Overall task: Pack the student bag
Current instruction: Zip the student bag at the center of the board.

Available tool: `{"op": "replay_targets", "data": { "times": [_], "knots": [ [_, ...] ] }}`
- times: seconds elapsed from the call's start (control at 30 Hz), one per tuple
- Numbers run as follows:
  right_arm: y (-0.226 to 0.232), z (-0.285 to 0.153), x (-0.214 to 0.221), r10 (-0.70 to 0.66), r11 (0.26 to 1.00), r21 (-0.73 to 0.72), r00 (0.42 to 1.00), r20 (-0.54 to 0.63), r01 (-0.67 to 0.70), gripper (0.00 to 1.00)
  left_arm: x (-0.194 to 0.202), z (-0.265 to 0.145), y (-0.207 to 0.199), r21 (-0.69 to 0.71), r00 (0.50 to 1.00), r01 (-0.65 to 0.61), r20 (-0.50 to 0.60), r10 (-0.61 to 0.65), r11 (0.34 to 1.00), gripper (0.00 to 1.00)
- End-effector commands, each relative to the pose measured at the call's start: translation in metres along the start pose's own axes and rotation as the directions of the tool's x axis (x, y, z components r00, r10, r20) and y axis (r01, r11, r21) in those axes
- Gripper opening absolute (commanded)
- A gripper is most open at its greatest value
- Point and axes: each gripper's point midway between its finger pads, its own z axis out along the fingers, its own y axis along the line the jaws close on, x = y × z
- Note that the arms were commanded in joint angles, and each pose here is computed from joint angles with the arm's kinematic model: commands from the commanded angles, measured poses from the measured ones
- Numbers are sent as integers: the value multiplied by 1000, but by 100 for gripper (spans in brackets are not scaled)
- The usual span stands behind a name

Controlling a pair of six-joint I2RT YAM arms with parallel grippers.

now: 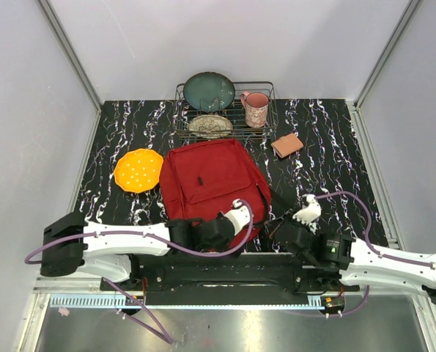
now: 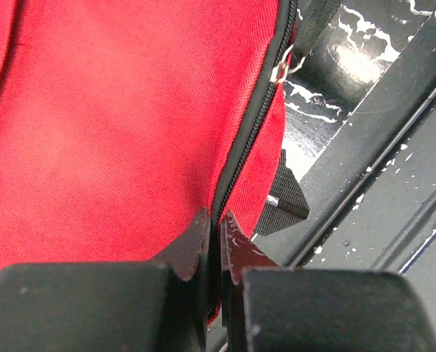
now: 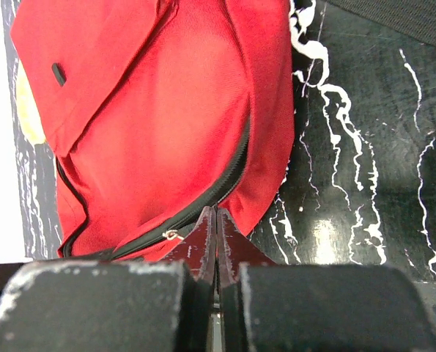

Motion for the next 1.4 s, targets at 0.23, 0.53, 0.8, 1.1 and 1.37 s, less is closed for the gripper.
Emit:
{"op": "replay_targets", "data": {
  "times": [0.23, 0.53, 0.8, 1.1, 1.37],
  "knots": [
    [-20, 1, -51, 3, 994, 110, 979, 206, -26, 0, 8, -32, 18, -16, 981, 170, 93, -168, 985, 0],
    [-8, 9, -92, -84, 989, 138, 961, 262, 49, 0, 26, -35, 6, 35, 977, 200, 66, -202, 979, 0],
    [13, 44, -109, -133, 986, 125, 963, 233, 105, 0, 34, -38, -15, 49, 983, 165, 69, -168, 985, 0],
    [37, 70, -124, -195, 980, 89, 958, 211, 179, 0, 47, -45, -22, -1, 979, 182, 97, -181, 983, 4],
    [41, 65, -93, -191, 981, -20, 977, 91, 193, 0, -25, -60, -13, -35, 933, 214, 303, -194, 976, 99]
  ]
}}
